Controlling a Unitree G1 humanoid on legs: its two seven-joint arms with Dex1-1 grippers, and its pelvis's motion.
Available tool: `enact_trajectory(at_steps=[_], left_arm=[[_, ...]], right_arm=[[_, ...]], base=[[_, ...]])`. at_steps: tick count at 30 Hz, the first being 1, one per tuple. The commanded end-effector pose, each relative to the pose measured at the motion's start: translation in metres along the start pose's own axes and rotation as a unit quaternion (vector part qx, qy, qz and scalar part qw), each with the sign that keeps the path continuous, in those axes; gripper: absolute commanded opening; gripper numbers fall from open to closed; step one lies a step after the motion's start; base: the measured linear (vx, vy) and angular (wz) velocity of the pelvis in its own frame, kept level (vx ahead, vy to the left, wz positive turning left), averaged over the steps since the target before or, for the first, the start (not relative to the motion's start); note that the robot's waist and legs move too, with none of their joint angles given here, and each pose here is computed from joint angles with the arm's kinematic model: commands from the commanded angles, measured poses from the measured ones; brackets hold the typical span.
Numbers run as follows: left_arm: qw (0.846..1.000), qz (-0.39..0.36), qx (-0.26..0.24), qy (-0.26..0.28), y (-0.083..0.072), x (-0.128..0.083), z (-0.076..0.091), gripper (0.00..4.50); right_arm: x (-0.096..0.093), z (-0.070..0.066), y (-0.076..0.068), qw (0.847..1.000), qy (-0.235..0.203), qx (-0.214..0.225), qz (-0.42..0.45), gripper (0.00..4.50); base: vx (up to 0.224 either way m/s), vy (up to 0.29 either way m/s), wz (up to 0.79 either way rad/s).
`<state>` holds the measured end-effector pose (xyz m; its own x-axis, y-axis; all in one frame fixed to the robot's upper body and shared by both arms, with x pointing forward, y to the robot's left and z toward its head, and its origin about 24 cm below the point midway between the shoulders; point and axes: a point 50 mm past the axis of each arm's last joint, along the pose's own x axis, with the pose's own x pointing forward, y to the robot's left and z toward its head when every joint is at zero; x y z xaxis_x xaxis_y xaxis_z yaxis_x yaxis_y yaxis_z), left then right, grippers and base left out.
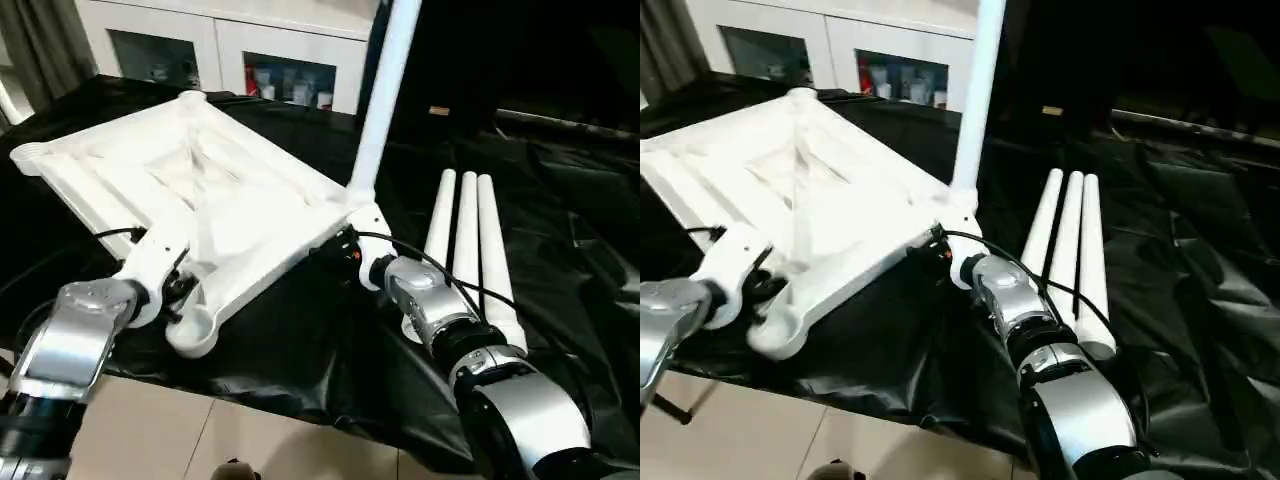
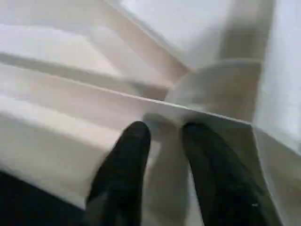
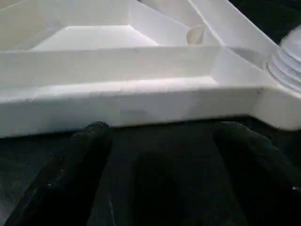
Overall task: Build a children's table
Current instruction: Rotate table base
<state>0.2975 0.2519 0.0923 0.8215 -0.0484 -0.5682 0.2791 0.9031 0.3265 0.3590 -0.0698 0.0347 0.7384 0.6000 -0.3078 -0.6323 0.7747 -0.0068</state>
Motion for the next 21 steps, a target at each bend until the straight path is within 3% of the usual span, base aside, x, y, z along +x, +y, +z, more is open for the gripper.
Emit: enact_trajectory(at_steps=[1, 2, 3, 4, 7, 10, 12, 13, 16, 17, 18, 21], left_arm=[[0.995, 0.096, -0.002, -0.029, 0.034, -0.013, 0.015, 2.0], [0.995, 0.096, -0.002, -0.029, 0.034, -0.013, 0.015, 2.0], [0.987, 0.159, 0.003, -0.014, 0.051, -0.02, 0.01, 2.08], [0.982, 0.19, 0.005, -0.007, 0.06, -0.025, 0.007, 2.15], [0.973, 0.232, 0.002, 0.009, 0.072, -0.031, 0.0, 2.43], [0.973, 0.221, 0.02, 0.068, 0.074, -0.034, -0.024, 2.51], [0.977, 0.187, 0.027, 0.098, 0.066, -0.032, -0.036, 2.73], [0.983, 0.13, 0.044, 0.121, 0.048, -0.027, -0.046, 2.88], [0.988, 0.1, 0.035, 0.113, 0.036, -0.023, -0.046, 3.11], [0.991, 0.077, 0.033, 0.109, 0.028, -0.02, -0.044, 3.23], [0.994, 0.021, 0.037, 0.098, 0.011, -0.016, -0.04, 3.3], [0.996, -0.036, 0.036, 0.075, -0.009, -0.01, -0.032, 3.45]], right_arm=[[-0.003, -0.002, -0.003, 1.0, -0.006, 0.006, -0.004, 3.91], [-0.003, -0.002, -0.003, 1.0, -0.006, 0.006, -0.004, 3.91], [-0.002, -0.002, -0.002, 1.0, -0.004, 0.004, 0.0, 3.91], [-0.002, -0.001, -0.001, 1.0, -0.004, 0.003, 0.001, 3.91], [-0.001, -0.001, -0.001, 1.0, -0.003, 0.003, 0.001, 3.91], [0.0, -0.001, 0.0, 1.0, -0.002, 0.002, 0.002, 3.91], [0.0, -0.001, 0.001, 1.0, -0.001, 0.002, 0.003, 3.91], [0.0, -0.001, 0.001, 1.0, 0.0, 0.001, 0.005, 3.91], [0.0, -0.001, 0.001, 1.0, 0.0, 0.0, 0.005, 3.91], [0.0, -0.001, 0.001, 1.0, 0.0, 0.0, 0.005, 3.91], [0.0, 0.0, 0.001, 1.0, -0.001, -0.001, 0.005, 3.91], [0.0, 0.001, 0.0, 1.0, -0.003, -0.003, 0.005, 3.91]], base=[[0.0, 0.0, 0.0], [0.0, 0.0, 0.0], [0.0, 0.0, 0.0], [0.0, 0.0, 0.0], [0.0, 0.0, 0.0], [0.0, 0.0, 0.0], [0.0, 0.0, 0.0], [0.0, 0.0, 0.0], [0.0, 0.0, 0.0], [0.0, 0.0, 0.0], [0.0, 0.0, 0.0], [0.0, 0.0, 0.0]])
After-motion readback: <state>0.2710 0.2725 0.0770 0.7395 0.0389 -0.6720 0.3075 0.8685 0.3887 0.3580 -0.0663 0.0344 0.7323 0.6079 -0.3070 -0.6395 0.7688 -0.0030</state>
